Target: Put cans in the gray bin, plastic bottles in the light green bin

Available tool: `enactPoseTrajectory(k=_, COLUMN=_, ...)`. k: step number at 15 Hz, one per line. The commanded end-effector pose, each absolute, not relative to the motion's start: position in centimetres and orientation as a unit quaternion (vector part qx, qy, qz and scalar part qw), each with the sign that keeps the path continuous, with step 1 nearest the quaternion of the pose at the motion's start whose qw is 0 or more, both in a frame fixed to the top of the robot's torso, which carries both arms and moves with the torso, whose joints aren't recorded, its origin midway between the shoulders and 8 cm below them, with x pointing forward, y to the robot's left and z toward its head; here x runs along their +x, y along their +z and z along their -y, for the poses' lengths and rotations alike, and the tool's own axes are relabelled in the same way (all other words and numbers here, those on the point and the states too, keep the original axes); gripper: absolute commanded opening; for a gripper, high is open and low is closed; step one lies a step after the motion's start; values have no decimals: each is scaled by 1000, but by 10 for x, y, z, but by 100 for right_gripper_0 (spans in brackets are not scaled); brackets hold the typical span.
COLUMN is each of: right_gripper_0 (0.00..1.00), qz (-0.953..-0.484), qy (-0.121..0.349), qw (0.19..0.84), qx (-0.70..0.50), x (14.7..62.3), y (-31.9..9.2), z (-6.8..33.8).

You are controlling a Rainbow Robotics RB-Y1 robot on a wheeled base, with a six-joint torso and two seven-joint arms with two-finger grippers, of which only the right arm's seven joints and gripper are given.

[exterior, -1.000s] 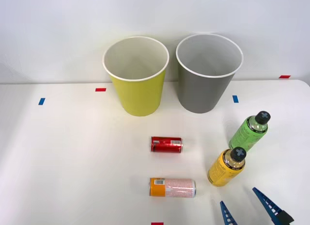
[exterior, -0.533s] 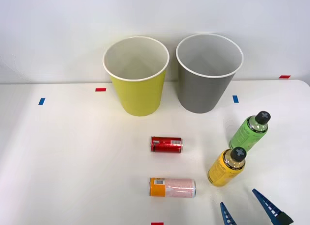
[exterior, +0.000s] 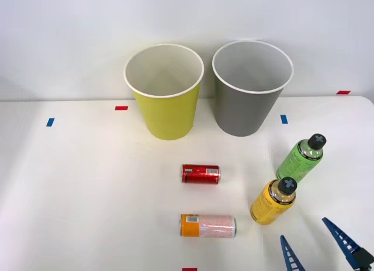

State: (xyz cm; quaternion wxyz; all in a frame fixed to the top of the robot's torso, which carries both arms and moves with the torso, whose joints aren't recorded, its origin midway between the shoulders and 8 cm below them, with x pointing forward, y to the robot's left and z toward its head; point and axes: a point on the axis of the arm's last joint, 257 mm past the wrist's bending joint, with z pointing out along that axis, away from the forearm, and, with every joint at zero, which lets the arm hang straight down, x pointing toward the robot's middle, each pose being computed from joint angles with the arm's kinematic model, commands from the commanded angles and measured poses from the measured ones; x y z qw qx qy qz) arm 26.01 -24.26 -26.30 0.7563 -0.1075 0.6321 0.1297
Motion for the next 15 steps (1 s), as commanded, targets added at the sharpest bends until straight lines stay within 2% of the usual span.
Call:
enactPoseTrajectory(k=1, right_gripper_0=100, qz=-632, qy=109, qw=763, qx=-80, x=252, y=-264, z=243)
enactPoseTrajectory(k=3, right_gripper_0=100, qz=-633, qy=101, qw=764, qx=-80, x=255, y=-263, z=243)
enactPoseTrajectory(k=7, right_gripper_0=100, qz=-620, qy=131, qw=768, qx=-91, x=266, y=-254, z=220)
enactPoseTrajectory(k=15, right_gripper_0=100, qz=-614, qy=133, qw=770, qx=-111, x=274, y=-249, z=224)
